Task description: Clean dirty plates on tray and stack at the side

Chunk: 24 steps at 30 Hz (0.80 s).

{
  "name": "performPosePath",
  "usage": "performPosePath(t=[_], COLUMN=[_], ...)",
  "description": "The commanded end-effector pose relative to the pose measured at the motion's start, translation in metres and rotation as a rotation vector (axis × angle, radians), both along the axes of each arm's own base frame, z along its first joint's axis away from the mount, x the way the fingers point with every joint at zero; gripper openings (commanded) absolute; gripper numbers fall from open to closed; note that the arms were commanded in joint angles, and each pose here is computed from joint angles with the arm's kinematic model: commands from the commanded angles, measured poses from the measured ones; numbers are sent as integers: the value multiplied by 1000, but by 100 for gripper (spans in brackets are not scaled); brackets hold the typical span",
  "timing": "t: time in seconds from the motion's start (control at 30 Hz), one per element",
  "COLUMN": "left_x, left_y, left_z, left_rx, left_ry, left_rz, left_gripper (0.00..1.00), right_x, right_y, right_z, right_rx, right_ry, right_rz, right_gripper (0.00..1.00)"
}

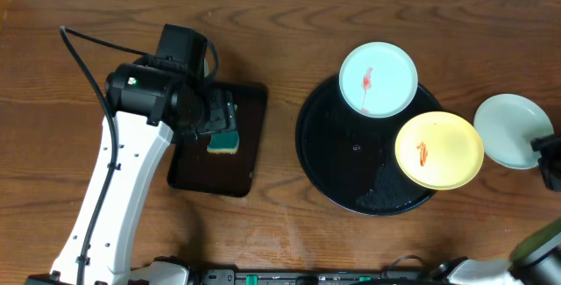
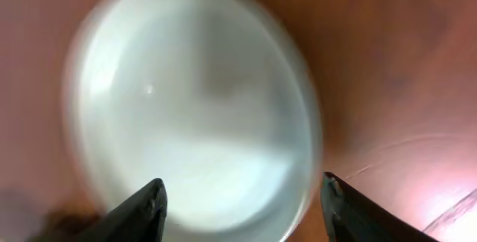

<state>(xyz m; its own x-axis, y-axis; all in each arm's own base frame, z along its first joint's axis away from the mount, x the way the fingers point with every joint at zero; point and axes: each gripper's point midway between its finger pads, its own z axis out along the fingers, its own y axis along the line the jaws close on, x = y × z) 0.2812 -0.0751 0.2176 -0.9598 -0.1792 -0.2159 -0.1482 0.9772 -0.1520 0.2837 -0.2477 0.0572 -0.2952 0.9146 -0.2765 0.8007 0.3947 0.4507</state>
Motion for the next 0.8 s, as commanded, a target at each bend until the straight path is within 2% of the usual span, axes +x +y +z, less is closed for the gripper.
performPosePath(t=[0.0,0.13,0.3,0.4,0.6,0.77], left_x=[0,0,0,0,0,0], left_y=[3,3,3,3,3,3], left_z=[2,2,2,2,2,2], left_rx=[17,17,17,17,17,17], left_ry=[-9,-9,-9,-9,-9,-9], left_rz=[-8,-8,-8,-8,-8,-8], left_gripper=[81,80,81,81,80,81], right_x=[25,22,-9,-19,-20,-23], right_y=[45,94,108,113,123,131], right_z=[64,79,53,35,0,-21], right_rx=[-36,-76,-258,-329,-325,-258], right_ry=[-173,-114,235,364,407,426], right_rz=[200,340,392,428,456,448], right_gripper=[58,55,54,52,48,30])
